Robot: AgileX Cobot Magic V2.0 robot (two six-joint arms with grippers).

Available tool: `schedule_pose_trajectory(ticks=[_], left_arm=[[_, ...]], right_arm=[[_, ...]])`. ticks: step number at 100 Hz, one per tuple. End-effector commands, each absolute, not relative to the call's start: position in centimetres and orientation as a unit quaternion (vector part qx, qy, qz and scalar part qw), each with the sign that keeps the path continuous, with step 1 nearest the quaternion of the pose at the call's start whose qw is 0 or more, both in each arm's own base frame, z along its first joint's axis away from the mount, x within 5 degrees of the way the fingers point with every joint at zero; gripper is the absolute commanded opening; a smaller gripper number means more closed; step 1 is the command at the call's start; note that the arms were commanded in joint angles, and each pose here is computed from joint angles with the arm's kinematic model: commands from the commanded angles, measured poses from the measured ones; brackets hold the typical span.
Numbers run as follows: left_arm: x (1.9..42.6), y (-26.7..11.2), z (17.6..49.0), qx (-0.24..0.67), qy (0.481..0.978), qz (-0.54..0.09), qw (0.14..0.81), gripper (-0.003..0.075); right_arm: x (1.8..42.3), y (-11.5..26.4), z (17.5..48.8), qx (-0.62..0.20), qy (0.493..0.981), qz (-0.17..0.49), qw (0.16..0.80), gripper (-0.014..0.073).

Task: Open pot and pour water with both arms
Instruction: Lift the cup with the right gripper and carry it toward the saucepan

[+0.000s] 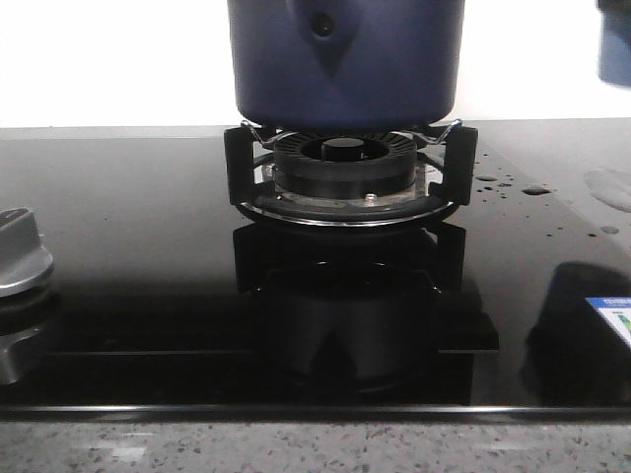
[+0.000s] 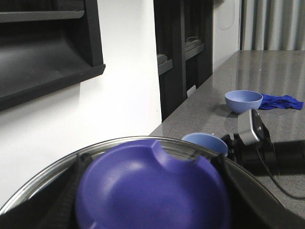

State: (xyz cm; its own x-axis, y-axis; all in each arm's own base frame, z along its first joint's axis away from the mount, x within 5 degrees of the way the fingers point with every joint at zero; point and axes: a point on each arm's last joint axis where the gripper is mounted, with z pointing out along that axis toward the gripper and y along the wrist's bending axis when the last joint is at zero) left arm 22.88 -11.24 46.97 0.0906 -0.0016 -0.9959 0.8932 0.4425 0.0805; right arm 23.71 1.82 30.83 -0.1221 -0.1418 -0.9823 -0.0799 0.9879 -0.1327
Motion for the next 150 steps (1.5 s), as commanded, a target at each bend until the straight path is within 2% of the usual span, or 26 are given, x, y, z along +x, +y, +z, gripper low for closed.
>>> schedule_pose_trajectory(ticks=[1, 31, 59, 82, 106, 150], left_arm=[[20.8, -10.6, 48.7, 0.352, 0.549, -0.374, 0.659, 0.0239], [18.1, -10.0, 48.4, 0.348, 0.546, -0.364, 0.669, 0.0239], [16.1, -9.7, 49.3, 0.359, 0.529, -0.350, 0.684, 0.0239], [15.9, -9.7, 49.4, 0.360, 0.527, -0.349, 0.686, 0.0239], [15.9, -9.7, 49.5, 0.360, 0.527, -0.349, 0.687, 0.0239], [15.9, -9.7, 49.3, 0.367, 0.531, -0.339, 0.684, 0.0239]], right_arm=[[23.7, 3.2, 35.2, -0.116, 0.695, -0.025, 0.709, 0.0257], [24.8, 6.9, 40.7, -0.221, 0.657, -0.032, 0.720, 0.0257], [27.1, 9.5, 41.9, -0.315, 0.633, -0.084, 0.703, 0.0257], [28.4, 10.9, 41.7, -0.414, 0.575, -0.168, 0.685, 0.0257], [29.4, 12.0, 40.6, -0.501, 0.507, -0.227, 0.664, 0.0257], [30.9, 12.4, 38.9, -0.586, 0.454, -0.311, 0.595, 0.0257]])
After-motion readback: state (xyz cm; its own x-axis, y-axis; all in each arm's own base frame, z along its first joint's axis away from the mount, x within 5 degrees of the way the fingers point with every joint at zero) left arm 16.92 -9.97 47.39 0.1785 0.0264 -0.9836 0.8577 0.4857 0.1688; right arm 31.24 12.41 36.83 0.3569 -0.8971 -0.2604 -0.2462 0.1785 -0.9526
